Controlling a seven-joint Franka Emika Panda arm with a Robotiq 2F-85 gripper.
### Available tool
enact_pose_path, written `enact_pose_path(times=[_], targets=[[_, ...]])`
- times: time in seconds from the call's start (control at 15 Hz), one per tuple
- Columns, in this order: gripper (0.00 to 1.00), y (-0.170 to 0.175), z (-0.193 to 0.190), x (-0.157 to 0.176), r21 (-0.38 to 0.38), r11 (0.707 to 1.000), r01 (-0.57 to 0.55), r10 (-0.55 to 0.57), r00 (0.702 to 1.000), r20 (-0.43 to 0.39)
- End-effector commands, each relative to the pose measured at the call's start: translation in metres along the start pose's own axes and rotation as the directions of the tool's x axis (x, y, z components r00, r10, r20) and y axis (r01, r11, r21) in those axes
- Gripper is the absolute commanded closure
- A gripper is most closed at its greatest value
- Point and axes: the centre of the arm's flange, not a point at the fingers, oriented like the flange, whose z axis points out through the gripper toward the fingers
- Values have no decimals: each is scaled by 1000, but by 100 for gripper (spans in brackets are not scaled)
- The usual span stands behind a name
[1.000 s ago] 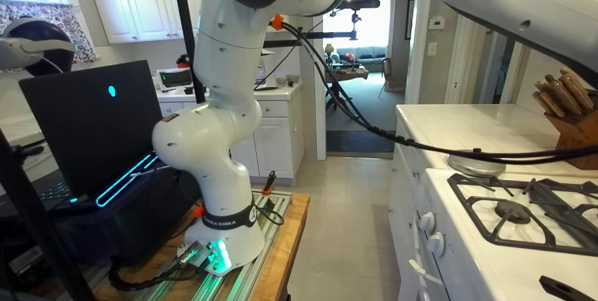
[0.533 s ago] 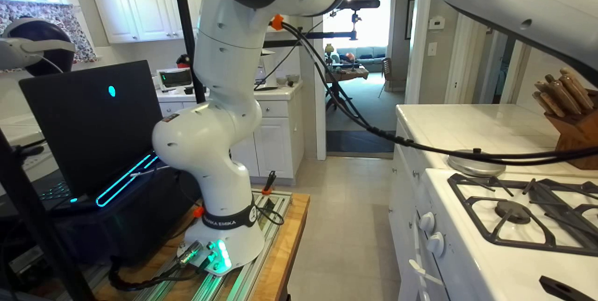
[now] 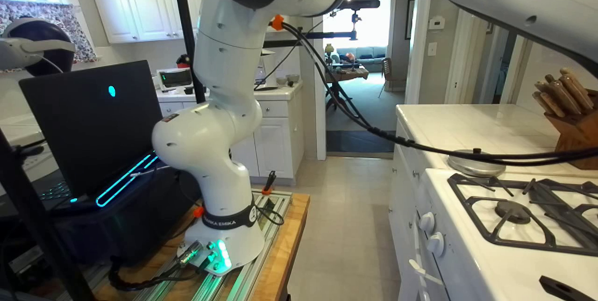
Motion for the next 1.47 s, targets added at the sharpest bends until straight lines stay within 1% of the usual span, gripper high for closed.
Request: enact_pose_path(times=[0.0,0.87,0.93,1.0,1.13,1.33,1.4], targets=[[99,14,-7,-4,25,999,-29,30,999,-34],[98,17,0,-2,39,999,-26,27,999,-17],[86,18,0,-2,40,999,-26,27,1000,-16],[69,19,0,-2,40,999,-26,27,1000,-16],[58,21,-1,-2,36,999,-29,30,999,-18],[36,25,-4,-2,33,999,-32,33,999,-18],[30,26,-5,-2,32,999,-33,33,999,-17]])
